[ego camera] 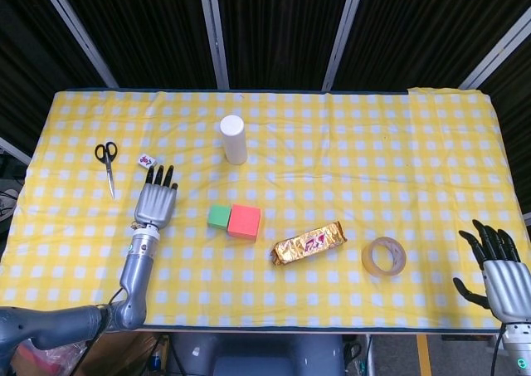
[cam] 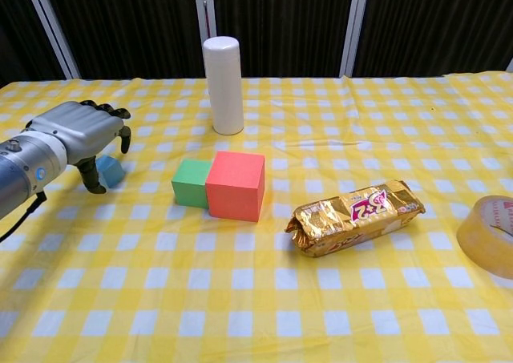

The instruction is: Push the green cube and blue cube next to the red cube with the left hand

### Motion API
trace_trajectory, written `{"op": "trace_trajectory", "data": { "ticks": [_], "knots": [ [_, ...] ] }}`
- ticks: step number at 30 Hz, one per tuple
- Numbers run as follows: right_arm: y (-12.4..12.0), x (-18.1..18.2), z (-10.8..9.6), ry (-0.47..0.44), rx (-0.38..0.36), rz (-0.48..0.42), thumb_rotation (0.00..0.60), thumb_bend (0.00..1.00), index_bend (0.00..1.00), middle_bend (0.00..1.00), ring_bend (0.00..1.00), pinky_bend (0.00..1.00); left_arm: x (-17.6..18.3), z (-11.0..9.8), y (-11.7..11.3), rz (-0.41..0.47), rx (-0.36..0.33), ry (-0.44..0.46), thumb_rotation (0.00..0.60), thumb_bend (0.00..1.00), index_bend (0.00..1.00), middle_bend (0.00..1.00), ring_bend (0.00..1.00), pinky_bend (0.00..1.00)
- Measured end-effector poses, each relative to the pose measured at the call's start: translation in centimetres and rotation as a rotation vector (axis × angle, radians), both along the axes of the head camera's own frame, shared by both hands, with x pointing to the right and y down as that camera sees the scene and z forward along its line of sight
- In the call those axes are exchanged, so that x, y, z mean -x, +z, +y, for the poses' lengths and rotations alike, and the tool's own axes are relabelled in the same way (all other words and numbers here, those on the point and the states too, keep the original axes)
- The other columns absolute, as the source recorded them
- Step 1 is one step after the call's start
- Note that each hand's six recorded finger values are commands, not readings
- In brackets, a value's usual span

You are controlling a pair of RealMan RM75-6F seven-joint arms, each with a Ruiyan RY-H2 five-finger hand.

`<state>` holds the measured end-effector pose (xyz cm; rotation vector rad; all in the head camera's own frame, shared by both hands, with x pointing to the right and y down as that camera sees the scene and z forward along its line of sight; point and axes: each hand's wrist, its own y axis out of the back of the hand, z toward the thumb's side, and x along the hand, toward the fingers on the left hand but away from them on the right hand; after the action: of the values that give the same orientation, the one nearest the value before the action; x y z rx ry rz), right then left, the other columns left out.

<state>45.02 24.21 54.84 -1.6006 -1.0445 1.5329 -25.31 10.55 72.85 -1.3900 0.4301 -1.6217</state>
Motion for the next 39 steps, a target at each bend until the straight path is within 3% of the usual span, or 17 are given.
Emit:
{"op": "trace_trajectory", "data": {
  "ticks": [19,39],
  "knots": [
    [-0.1,-0.5,0.2,0.012,-0.001,0.006,0.600,0.32,0.16,0.00,0.00,0.00,1.1,0.2,0.5,-0.073,0.017,-0.044,0.600,0.22,0.37,0.00,0.00,0.00],
    [0.0,-0.4,0.2,0.011,0.005,0.011,0.600,0.32,0.16,0.00,0.00,0.00,1.1,0.1,-0.2,-0.089,0.017,-0.063,0.600,0.21,0.40,0.00,0.00,0.00]
  ]
}}
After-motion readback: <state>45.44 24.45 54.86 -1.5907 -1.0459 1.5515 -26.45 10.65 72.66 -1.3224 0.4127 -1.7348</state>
